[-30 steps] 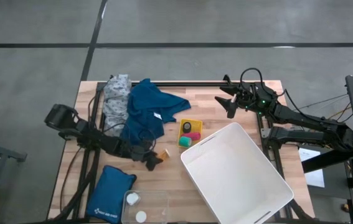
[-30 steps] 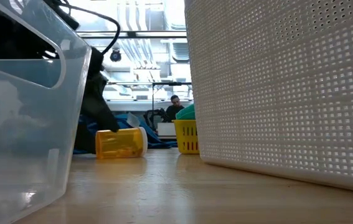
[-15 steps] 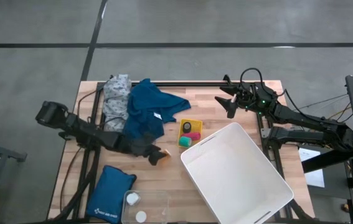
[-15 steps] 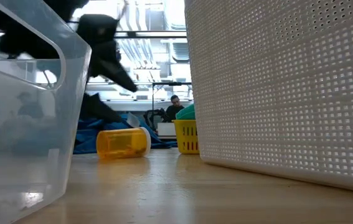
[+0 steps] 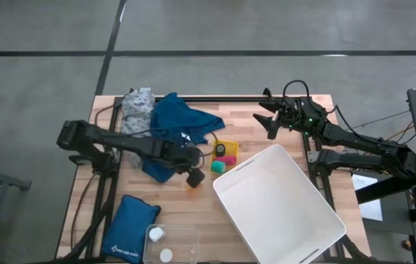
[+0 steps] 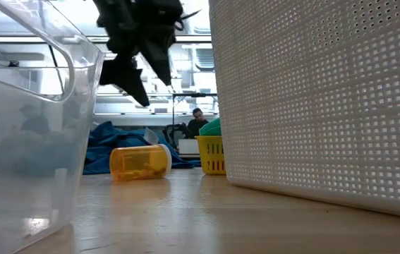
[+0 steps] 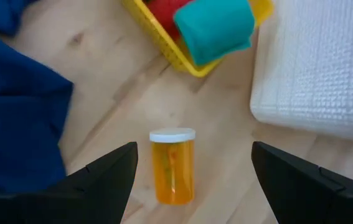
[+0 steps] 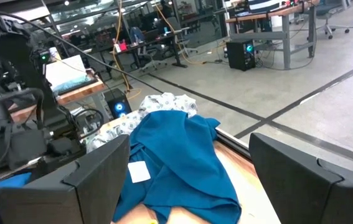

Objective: Pick & place medical supplies in basket/bin
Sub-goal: Put the orange pill bottle into the transparent bin

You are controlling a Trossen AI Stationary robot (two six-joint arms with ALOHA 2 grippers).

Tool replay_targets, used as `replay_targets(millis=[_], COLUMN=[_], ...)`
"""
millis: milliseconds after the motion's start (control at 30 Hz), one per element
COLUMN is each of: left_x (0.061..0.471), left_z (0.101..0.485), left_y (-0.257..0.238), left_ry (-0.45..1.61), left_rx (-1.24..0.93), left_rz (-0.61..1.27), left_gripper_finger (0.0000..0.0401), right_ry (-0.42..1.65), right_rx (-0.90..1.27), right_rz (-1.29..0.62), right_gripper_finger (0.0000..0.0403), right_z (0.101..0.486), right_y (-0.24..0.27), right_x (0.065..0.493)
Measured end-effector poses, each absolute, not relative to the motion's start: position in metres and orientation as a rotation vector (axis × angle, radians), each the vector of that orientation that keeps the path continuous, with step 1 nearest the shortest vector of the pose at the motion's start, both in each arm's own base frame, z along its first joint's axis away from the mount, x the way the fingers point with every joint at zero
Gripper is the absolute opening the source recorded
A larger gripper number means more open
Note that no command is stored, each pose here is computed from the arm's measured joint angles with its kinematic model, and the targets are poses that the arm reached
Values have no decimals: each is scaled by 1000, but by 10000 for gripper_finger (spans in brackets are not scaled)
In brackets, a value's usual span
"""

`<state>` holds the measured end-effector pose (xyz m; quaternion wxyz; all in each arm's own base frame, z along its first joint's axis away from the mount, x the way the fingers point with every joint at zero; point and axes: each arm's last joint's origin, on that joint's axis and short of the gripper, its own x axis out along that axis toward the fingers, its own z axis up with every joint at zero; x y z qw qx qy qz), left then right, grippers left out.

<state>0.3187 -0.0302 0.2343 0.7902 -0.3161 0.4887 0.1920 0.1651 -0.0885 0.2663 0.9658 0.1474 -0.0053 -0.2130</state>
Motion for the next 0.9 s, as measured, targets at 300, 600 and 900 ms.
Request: replay_targets(millis=[300,600,900], left_x=[359,377,376], left_z=[199,186,185], left_y=[-21,-15,-8], left_ry=[1339,1361,1349], left_rx=[-721,-695,-671], left_rz=[264,240,286], left_gripper_finger=[318,316,314], right_ry=[-11,-11,-11], right_rx=[298,298,298], right_rz=[-431,-431,-431], right_gripper_finger=[325,325,325], right_z=[266,266,266], right_y=[-89,-89,-88], right_x=[165,165,165])
